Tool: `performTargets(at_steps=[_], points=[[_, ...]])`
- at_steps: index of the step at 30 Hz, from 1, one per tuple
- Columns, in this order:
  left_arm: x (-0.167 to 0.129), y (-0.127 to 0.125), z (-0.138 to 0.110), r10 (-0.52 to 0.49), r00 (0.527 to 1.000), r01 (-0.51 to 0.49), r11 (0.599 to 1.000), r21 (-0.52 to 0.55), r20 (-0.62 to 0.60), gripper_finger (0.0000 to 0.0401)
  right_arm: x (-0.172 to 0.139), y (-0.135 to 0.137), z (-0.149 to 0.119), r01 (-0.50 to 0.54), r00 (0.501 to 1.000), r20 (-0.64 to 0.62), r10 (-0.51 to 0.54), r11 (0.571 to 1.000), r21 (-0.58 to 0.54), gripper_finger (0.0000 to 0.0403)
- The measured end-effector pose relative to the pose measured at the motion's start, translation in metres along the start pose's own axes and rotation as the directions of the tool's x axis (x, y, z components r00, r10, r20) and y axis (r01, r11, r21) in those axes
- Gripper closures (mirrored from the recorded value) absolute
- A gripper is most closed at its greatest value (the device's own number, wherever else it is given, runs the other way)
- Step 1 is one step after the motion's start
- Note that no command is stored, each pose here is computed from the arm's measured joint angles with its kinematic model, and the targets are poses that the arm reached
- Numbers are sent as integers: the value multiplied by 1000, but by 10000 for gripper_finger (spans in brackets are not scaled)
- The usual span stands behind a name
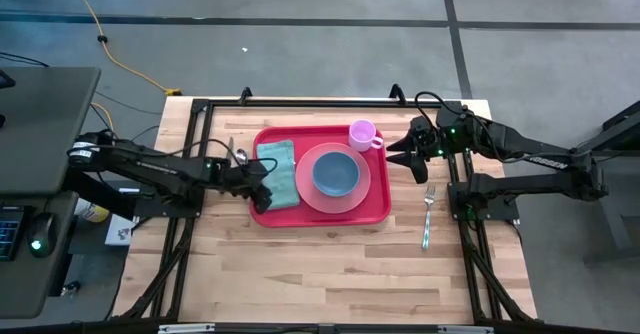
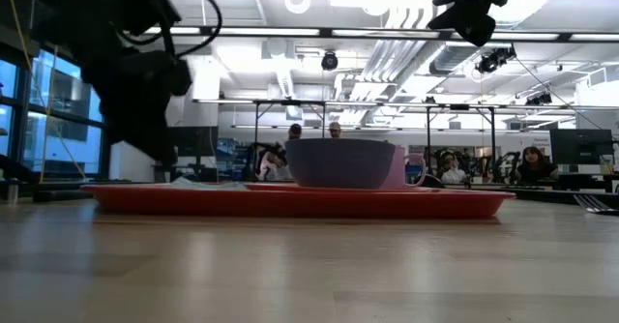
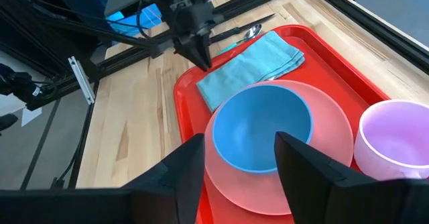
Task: Set up tray
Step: Put the blue towel on the tray
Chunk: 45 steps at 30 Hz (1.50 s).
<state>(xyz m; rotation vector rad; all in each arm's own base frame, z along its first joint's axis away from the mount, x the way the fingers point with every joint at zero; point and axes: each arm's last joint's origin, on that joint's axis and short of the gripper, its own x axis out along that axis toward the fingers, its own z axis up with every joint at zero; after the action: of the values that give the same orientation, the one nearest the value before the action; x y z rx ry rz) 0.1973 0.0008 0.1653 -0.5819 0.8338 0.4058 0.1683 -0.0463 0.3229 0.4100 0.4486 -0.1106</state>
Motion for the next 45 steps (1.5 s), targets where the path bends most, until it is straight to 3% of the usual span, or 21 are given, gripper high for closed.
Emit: performTargets(at_steps=[4,7,12,15,17,20,25,26,30,36,45], points=[[-5,-3,9,80,995,-85,991,105,57,282,0,0,0,0,1000,0,0,1000,0,239],[-10,-6,16,120,987,-142,961,239,108,248,0,0,0,-1,1000,0,1,1000,0,240],[-20,-8,25,232,964,-266,834,484,130,181,0,0,0,-9,1000,-3,9,1000,7,241],[-26,-7,29,276,957,-272,740,616,91,161,0,0,0,-11,1000,-6,11,1000,17,238],[-30,-4,35,291,955,-255,711,655,57,162,0,0,-1,-9,1000,-10,9,1000,25,238],[-35,5,45,312,950,-254,728,637,22,201,0,0,-2,-6,1000,-19,7,1000,29,240],[-42,19,71,263,964,-231,776,586,32,369,0,0,-2,-4,1000,-20,4,1000,29,247],[-43,22,75,252,967,-229,783,578,42,379,0,0,-2,-1,1000,-19,1,1000,28,249],[-45,31,82,251,967,-231,784,575,46,389,0,0,-2,1,1000,-18,0,1000,28,248],[-44,50,89,218,976,-190,831,522,7,392,0,-1,-2,26,1000,-12,-25,999,33,245],[-7,56,88,178,973,-78,848,524,-144,392,0,-1,-1,33,999,-9,-33,999,34,253]])
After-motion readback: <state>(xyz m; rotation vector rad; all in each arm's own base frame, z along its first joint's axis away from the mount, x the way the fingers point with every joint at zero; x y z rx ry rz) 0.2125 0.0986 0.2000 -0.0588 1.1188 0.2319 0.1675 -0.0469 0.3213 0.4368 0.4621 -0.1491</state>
